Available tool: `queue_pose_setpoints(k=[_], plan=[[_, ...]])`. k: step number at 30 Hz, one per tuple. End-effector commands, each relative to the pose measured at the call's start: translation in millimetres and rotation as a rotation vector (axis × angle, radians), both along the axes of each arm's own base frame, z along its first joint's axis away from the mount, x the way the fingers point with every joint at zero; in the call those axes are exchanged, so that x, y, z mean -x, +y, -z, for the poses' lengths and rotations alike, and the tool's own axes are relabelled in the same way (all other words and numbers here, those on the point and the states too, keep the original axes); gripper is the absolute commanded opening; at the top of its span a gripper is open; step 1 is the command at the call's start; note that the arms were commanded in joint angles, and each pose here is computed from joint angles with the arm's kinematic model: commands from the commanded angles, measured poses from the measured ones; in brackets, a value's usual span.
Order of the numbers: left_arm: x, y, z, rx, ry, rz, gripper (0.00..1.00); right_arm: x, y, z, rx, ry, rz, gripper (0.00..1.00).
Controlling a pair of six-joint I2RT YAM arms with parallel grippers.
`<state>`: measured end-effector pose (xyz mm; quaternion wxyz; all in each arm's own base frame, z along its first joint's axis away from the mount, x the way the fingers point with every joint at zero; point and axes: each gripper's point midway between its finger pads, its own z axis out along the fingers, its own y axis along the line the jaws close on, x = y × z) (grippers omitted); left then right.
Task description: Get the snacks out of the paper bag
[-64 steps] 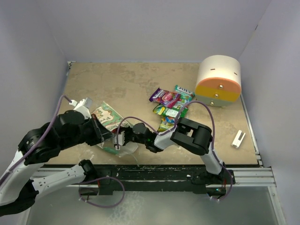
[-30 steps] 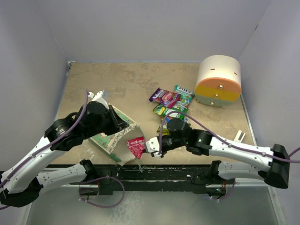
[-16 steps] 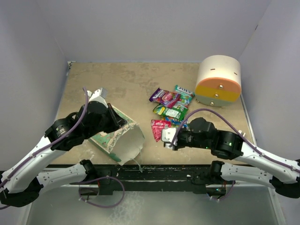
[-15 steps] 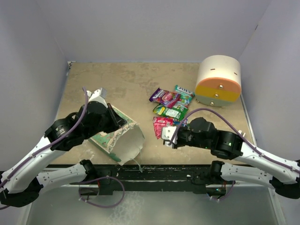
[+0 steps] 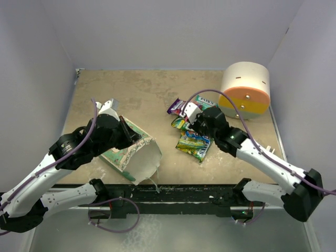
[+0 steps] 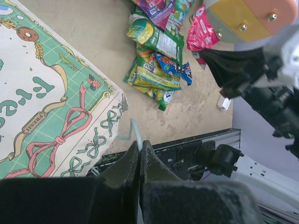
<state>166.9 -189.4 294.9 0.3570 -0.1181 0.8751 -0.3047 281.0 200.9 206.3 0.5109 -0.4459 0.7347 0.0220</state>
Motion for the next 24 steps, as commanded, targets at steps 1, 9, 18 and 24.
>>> queue_pose_setpoints(k=[1,9,18,24], plan=[[-5.2,-5.0,-12.7,0.035,-0.049,0.006,0.00,-37.2,7.2,-2.9,-0.125,0.031,0.103,0.00],[-3.9,-6.5,-15.1,0.048,-0.049,0.014,0.00,-68.6,7.3,38.9,-0.153,0.168,0.189,0.00],[-1.5,-10.5,-10.0,0.050,-0.018,0.024,0.00,-77.4,0.6,84.0,-0.175,0.238,0.269,0.00],[-1.4,-11.7,-7.3,0.051,0.008,0.012,0.00,-74.4,6.5,94.9,-0.211,0.256,0.238,0.00]])
